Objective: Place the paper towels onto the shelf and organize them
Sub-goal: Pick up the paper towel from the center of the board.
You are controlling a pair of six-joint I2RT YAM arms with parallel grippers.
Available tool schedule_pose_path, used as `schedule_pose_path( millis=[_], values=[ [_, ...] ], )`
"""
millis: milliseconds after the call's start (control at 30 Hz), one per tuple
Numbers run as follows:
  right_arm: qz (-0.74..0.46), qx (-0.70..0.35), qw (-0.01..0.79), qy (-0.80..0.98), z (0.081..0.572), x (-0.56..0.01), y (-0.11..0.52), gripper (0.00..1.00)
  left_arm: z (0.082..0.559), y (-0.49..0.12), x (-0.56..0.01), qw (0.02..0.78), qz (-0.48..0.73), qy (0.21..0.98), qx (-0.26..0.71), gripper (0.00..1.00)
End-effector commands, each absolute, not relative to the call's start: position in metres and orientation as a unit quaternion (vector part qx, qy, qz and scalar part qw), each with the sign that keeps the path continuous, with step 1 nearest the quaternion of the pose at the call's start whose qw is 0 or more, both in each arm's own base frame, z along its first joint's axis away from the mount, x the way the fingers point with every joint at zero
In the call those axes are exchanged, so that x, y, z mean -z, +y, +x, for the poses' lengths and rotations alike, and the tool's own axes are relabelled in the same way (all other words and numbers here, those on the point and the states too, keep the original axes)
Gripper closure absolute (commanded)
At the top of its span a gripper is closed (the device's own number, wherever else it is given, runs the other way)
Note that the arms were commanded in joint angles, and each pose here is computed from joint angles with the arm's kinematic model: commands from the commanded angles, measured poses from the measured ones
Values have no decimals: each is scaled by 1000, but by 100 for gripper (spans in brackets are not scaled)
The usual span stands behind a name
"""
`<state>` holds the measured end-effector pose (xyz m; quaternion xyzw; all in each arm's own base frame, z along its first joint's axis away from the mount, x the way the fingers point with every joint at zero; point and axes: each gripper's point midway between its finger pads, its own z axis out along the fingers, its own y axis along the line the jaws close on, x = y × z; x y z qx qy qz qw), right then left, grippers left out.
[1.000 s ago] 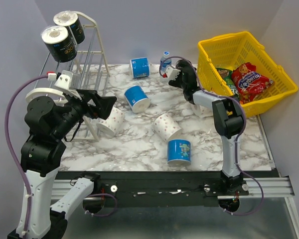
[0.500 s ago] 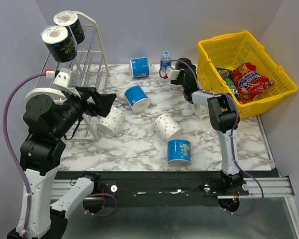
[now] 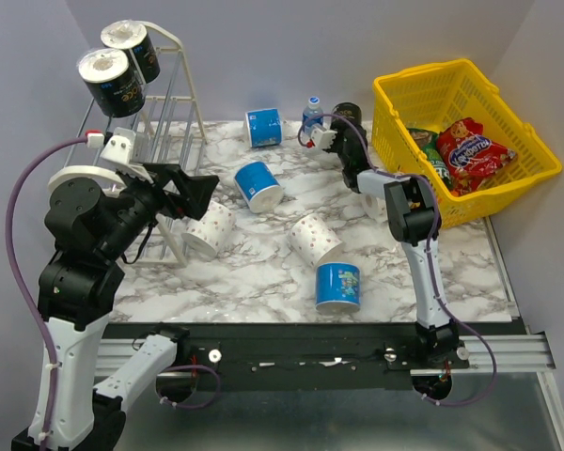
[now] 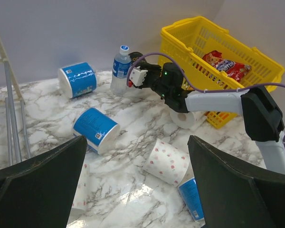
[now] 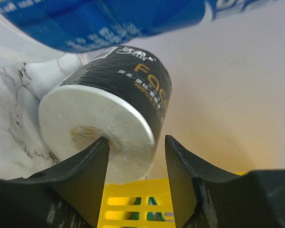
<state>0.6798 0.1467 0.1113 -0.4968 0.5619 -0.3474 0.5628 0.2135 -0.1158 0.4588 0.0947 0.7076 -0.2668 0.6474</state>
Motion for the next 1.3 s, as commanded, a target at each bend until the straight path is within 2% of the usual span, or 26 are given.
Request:
schedule_pose_path(
  millis=[0,233,267,333,400,433,533,733,767,933,1067,1133,1167,1233,1267],
  values=[
    [-478,359,587,547,687,-128,141,49,211,-112,-467,662,91,696,260,1],
    [-474,319,619,538,658,-143,149,60,209,-109,-467,670,84,691,257,1],
    [-466,319,638,524,651,-164,151,61,211,-108,-465,670,81,692,257,1],
    [-479,297,632,533,631,-146,154,63,207,-108,-468,676,80,685,260,1],
    [-468,293,648,525,615,-166,156,63,206,-107,-468,680,78,682,259,1],
    [-488,268,642,528,597,-149,164,64,207,-107,-469,682,78,679,261,1],
    [-500,238,644,528,563,-150,176,64,208,-107,-467,684,78,677,261,1],
    [-495,174,663,535,506,-176,206,64,216,-105,-447,671,76,696,244,1],
    [-506,157,646,549,495,-164,208,64,218,-104,-444,668,74,700,239,1],
    [-484,76,637,595,465,-179,229,64,220,-101,-438,659,71,714,227,1],
    [-459,32,617,638,446,-201,234,64,217,-99,-441,658,68,715,227,1],
    [-417,-2,626,659,440,-237,239,63,215,-97,-440,655,65,719,223,1],
    [-418,-16,593,688,430,-227,237,63,215,-95,-441,656,63,719,220,1],
    [-399,-52,590,699,417,-252,249,63,212,-93,-445,658,62,719,214,1],
    [-403,-64,555,725,402,-239,248,64,210,-91,-446,659,61,719,212,1]
  ],
)
